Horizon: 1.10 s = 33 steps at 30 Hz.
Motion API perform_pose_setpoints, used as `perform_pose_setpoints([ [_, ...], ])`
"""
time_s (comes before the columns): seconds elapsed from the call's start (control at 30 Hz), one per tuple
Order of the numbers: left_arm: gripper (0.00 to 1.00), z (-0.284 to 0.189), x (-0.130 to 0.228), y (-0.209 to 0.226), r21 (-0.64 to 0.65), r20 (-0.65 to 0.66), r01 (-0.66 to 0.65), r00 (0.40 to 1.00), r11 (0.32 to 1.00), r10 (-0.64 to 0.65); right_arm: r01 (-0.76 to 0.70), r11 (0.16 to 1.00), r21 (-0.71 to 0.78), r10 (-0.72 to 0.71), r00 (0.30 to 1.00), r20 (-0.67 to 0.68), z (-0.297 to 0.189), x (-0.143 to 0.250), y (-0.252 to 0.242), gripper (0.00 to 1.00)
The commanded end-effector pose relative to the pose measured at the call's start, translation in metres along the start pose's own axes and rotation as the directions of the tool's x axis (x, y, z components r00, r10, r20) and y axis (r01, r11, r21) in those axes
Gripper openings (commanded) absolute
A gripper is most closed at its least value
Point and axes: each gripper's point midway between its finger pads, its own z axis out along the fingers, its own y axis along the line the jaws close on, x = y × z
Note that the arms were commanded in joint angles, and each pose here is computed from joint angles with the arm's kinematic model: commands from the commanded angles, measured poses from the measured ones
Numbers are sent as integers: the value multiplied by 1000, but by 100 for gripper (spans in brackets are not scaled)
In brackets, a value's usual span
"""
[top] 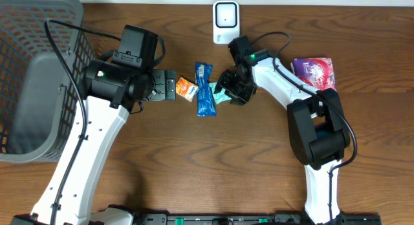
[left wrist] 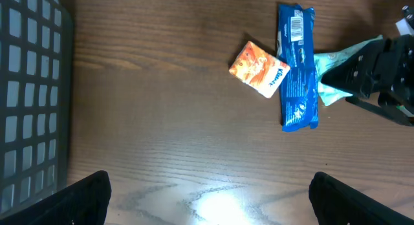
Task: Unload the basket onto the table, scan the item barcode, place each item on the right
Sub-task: 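Lift the green pack with the right gripper and carry it right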
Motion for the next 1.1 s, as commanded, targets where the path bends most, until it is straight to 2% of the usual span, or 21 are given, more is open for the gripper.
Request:
perform_pose_setpoints([
  [0.0, 98, 1, -1, 3, -12, -1, 13, 1000, 1000, -13, -54, 995, 81, 48, 996, 72, 5, -11, -24, 56],
  [0.03, 98, 1, -1, 3, -12, -1, 13, 1000, 1000, -13, -40, 994, 105, 30, 995, 93, 6, -14, -30, 52],
  [0.1, 98, 1, -1, 3, -12, -1, 13, 1000, 1000, -13, 105, 980, 169, -128, 983, 132, 5, -25, -38, 46],
  [0.17, 98, 1, -1, 3, -11, -1, 13, 1000, 1000, -13, 239, 951, 195, -265, 957, 117, 2, -28, -40, 41],
  [0.3, 98, 1, -1, 3, -12, -1, 13, 1000, 1000, -13, 463, 853, 239, -485, 874, 37, -23, -27, -51, 45],
  [0.4, 98, 1, -1, 3, -12, -1, 13, 1000, 1000, -13, 541, 783, 306, -564, 826, -15, -53, -29, -63, 45],
  [0.47, 98, 1, -1, 3, -12, -1, 13, 1000, 1000, -13, 522, 753, 400, -567, 823, -6, -84, -37, -74, 50],
  [0.6, 98, 1, -1, 3, -12, -1, 13, 1000, 1000, -13, 533, 790, 302, -569, 822, 37, -95, -34, -54, 61],
  [0.8, 98, 1, -1, 3, -12, -1, 13, 1000, 1000, -13, 534, 837, 115, -544, 836, 76, -84, -35, -33, 61],
  [0.97, 98, 1, -1, 3, -12, -1, 13, 1000, 1000, -13, 371, 928, 36, -373, 924, 88, -68, -47, -50, 59],
  [1.07, 98, 1, -1, 3, -12, -1, 13, 1000, 1000, -13, 313, 950, 0, -311, 945, 104, -57, -52, -58, 57],
])
